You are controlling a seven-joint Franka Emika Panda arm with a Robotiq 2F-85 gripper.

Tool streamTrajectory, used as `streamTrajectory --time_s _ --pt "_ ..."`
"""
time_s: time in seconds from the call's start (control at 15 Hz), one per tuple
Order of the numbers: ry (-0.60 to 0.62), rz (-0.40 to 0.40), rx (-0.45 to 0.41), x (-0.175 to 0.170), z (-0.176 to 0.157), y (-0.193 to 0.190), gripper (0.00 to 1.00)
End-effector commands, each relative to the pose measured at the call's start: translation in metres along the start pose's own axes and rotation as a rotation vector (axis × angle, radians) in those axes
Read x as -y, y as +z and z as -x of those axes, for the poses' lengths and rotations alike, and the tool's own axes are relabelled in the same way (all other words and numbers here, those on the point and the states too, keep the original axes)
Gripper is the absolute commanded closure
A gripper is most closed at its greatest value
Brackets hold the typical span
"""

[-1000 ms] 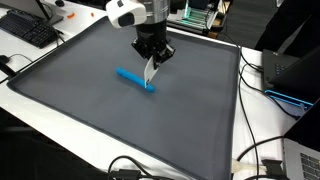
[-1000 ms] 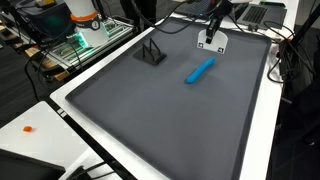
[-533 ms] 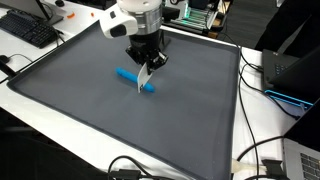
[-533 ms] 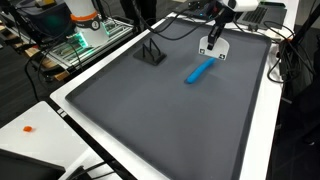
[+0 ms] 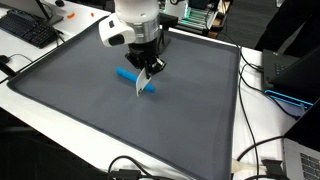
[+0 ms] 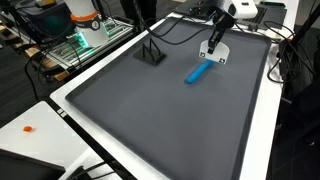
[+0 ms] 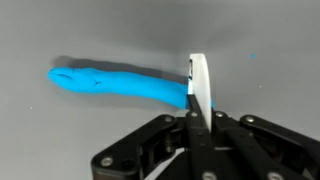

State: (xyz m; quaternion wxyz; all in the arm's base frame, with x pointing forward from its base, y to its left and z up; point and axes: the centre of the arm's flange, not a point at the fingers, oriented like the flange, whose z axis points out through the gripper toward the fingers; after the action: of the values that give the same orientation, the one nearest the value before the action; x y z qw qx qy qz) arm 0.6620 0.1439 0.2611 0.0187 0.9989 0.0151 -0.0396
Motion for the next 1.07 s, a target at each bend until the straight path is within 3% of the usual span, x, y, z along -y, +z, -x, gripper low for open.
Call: streamTrajectory --time_s 0.0,1.0 --pt "0.022 -0.005 0.009 0.001 -0.008 0.01 0.99" --pt "0.035 0.004 0.058 -0.004 -0.01 0.044 0.99"
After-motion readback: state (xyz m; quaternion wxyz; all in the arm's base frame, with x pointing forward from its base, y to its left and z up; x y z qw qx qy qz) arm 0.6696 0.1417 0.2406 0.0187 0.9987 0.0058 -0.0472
